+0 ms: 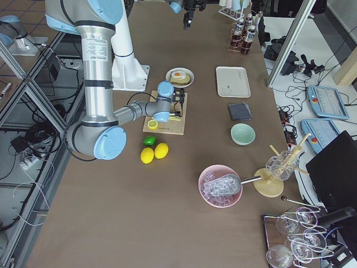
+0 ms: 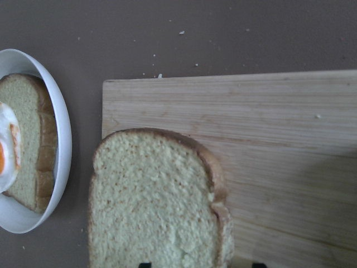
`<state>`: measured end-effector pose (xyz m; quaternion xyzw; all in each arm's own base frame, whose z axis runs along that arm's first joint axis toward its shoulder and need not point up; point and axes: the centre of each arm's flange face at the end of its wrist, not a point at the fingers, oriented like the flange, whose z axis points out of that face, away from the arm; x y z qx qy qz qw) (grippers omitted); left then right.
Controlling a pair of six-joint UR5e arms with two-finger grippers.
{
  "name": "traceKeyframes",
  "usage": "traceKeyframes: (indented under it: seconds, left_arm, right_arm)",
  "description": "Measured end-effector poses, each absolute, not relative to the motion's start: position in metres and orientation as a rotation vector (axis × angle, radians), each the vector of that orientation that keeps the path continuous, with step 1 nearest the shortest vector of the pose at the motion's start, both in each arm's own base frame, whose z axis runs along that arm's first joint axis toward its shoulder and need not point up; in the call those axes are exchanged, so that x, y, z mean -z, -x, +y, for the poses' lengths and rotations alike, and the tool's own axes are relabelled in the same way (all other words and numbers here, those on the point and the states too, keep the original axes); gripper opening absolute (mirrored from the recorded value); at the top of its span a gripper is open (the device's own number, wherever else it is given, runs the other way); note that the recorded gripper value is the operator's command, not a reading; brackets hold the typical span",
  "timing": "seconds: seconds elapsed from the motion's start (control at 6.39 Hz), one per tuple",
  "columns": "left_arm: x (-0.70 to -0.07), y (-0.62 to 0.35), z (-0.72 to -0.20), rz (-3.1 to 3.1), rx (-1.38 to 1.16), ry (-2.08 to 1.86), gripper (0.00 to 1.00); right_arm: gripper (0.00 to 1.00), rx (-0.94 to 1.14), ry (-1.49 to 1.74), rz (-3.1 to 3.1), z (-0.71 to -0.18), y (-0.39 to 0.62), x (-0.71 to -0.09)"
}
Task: Make sandwich and place on tray
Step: 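Lift the bread slice with the right gripper and lay it over the egg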
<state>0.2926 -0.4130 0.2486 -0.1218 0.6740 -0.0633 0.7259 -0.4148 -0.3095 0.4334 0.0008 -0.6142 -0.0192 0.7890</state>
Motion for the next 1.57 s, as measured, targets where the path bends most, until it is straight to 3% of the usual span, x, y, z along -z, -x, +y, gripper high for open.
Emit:
traceKeyframes:
  seconds: [0.63,1.1,1.57]
  left_arm:
    - [-0.25,-0.293,-0.414,1.485,0.143,0.268,0.98]
    - [-0.251,-0.293,-0.415,1.483,0.144,0.269,0.98]
    - [-0.254,-0.292,-0.414,1.481,0.147,0.27,0.98]
  right_arm:
    - [0.0,0.032,-0.019,-1.368,-0.328,0.4,-0.414]
    - [0.0,0.018,-0.032,-1.475,-0.346,0.383,-0.356]
    - [0.0,-0.047,0.002,-1.572,-0.351,0.433,-0.291]
